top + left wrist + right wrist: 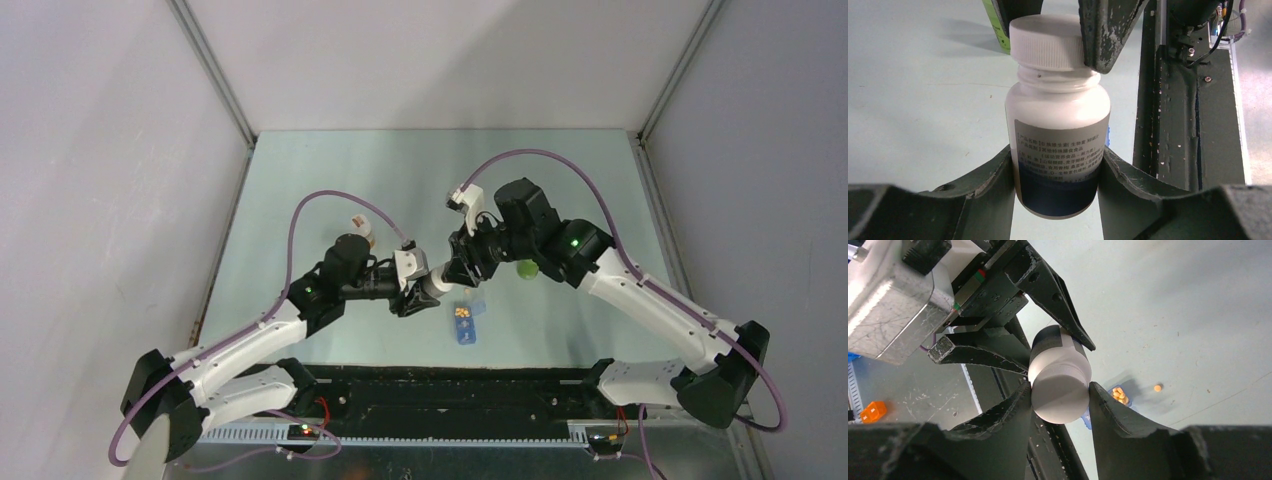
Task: Sort the pills into containers
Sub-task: Screw the lid of the pill bottle onto the pill bottle.
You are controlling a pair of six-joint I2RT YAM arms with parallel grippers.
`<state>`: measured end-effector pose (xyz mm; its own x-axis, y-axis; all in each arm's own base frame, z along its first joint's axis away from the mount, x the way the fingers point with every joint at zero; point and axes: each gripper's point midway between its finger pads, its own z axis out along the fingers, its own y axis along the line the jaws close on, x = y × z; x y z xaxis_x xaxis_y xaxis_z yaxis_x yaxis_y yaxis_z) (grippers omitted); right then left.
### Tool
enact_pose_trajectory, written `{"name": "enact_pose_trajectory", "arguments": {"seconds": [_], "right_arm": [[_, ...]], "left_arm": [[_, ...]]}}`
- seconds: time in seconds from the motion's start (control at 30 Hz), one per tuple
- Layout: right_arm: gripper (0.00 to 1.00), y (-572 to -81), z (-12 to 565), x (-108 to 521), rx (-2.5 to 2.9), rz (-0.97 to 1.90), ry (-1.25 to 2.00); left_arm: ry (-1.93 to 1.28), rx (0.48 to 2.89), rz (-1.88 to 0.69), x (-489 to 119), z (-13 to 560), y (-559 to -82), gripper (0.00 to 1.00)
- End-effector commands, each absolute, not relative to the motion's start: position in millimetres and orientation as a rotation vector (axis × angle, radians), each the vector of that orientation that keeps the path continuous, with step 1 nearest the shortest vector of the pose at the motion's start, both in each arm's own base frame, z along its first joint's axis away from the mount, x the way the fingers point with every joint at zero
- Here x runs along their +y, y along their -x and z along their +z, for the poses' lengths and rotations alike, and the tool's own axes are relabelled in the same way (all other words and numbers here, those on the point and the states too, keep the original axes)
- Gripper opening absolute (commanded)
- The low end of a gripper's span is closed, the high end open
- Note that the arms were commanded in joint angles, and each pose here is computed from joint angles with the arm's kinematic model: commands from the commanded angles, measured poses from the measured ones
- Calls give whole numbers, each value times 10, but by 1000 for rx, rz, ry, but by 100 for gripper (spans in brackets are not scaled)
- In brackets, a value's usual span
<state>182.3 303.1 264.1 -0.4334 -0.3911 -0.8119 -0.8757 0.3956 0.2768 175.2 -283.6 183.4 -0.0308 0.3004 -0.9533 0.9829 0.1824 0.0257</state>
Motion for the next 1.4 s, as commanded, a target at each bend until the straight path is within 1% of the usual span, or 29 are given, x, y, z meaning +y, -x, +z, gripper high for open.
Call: {"name": "enact_pose_trajectory", "arguments": {"seconds": [0.0,0.2,0.4,0.53,0.63,0.73,0.87,1.0,1.07,1.1,1.13,1.2,1.27,1.33,1.37], "right_arm": [[47,-1811,2646,3086,2015,969,1063],[47,-1757,2582,3128,2080,991,1027],[46,-1799,2546,3170,2164,1004,900],[47,-1926,2495,3163,2307,977,598],[49,-2108,2406,3098,2367,858,319],[51,-2158,2481,3145,2345,864,154],[57,-2213,2667,3172,2286,925,58],[63,-2167,2819,3197,2268,1032,64],[77,-2151,2867,3166,2257,1047,87],[81,-2148,2884,3150,2252,1051,96],[89,-2127,2929,3130,2235,1057,127],[96,-2088,3025,3103,2193,1078,204],[99,-2018,3127,3083,2138,1105,324],[99,-1933,3195,3053,2080,1122,472],[99,-1927,3181,2998,2048,1083,556]], "left_arm": [[-1267,1396,-890,-2904,2174,-1839,0],[-1231,1371,-874,-2907,2266,-1881,0],[-1226,1361,-864,-2901,2267,-1894,0],[-1220,1352,-831,-2879,2250,-1928,0],[-1207,1355,-813,-2863,2223,-1959,0],[-1196,1361,-801,-2854,2192,-1979,0],[-1185,1371,-788,-2822,2129,-1984,0],[-1173,1368,-787,-2798,2102,-1968,0],[-1170,1370,-786,-2792,2101,-1967,0],[-1170,1371,-787,-2793,2100,-1964,0],[-1169,1373,-787,-2793,2098,-1967,0],[-1170,1375,-788,-2795,2095,-1965,0],[-1172,1380,-789,-2794,2089,-1967,0],[-1176,1377,-794,-2797,2101,-1954,0],[-1180,1376,-795,-2796,2103,-1949,0]]}}
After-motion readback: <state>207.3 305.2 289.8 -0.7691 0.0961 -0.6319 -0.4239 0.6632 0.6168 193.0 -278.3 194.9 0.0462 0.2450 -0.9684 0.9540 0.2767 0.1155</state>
